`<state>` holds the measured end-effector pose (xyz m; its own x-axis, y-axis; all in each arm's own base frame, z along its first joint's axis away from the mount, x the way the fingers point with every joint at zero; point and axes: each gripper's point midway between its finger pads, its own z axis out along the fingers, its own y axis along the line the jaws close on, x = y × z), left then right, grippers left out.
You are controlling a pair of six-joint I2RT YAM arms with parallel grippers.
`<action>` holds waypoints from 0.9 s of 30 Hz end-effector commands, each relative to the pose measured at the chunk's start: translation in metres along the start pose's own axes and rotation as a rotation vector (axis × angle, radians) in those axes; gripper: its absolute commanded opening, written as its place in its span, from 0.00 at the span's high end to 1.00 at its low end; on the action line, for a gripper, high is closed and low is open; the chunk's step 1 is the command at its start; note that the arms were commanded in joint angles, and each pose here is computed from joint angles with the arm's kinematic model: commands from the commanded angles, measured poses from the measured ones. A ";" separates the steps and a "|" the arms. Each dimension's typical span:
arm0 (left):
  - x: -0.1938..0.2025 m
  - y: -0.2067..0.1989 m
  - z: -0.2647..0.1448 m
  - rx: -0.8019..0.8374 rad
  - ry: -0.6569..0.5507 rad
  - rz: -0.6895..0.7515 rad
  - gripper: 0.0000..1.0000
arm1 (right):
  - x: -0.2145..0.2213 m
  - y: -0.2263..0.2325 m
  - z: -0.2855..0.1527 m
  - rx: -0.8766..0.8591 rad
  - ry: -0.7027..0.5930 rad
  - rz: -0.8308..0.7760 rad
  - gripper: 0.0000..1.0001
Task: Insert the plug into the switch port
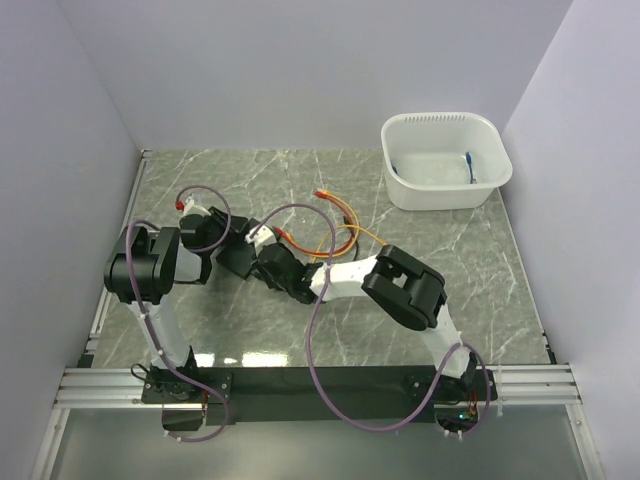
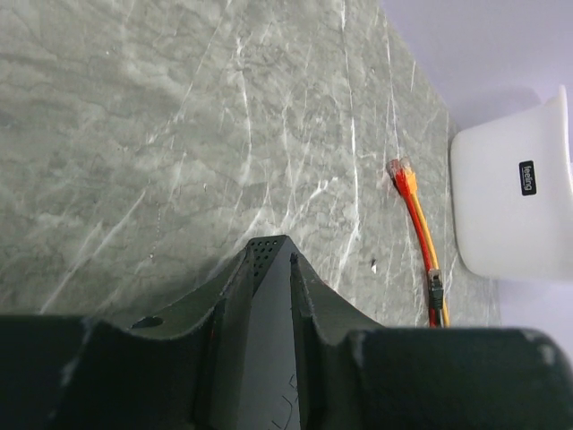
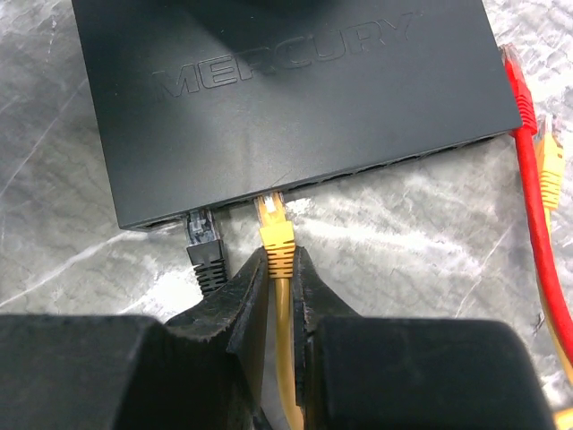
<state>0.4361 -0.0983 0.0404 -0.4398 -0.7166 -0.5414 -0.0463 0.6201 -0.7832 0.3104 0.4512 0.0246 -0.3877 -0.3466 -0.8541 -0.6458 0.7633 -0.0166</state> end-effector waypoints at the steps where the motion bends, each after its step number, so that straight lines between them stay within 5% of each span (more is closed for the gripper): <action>1: 0.145 0.048 -0.057 -0.202 0.502 -0.197 0.71 | -0.118 -0.001 0.012 -0.042 -0.374 0.130 1.00; 11: 0.147 0.046 -0.057 -0.187 0.516 -0.183 0.71 | -0.177 0.037 0.021 -0.207 -0.448 0.078 1.00; 20: 0.146 0.043 -0.053 -0.170 0.520 -0.181 0.72 | -0.153 0.034 0.022 -0.191 -0.348 0.079 0.98; 21: 0.148 0.041 -0.053 -0.158 0.527 -0.195 0.72 | -0.149 0.031 0.021 -0.172 -0.335 0.079 0.91; 22: 0.147 0.039 -0.052 -0.151 0.525 -0.199 0.72 | -0.146 0.028 0.018 -0.169 -0.325 0.077 0.68; 25: 0.137 0.027 -0.047 -0.116 0.502 -0.192 0.71 | -0.131 0.024 0.015 -0.155 -0.286 0.067 0.42; 27: 0.127 0.018 -0.045 -0.107 0.483 -0.180 0.71 | -0.125 0.021 0.013 -0.149 -0.274 0.067 0.37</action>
<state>0.4099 -0.1533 0.0435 -0.6122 -0.6916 -0.3833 0.0009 0.4841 -0.8750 0.3313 0.5151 0.0445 -0.3565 -0.2926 -0.8873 -0.7408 0.6673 0.0776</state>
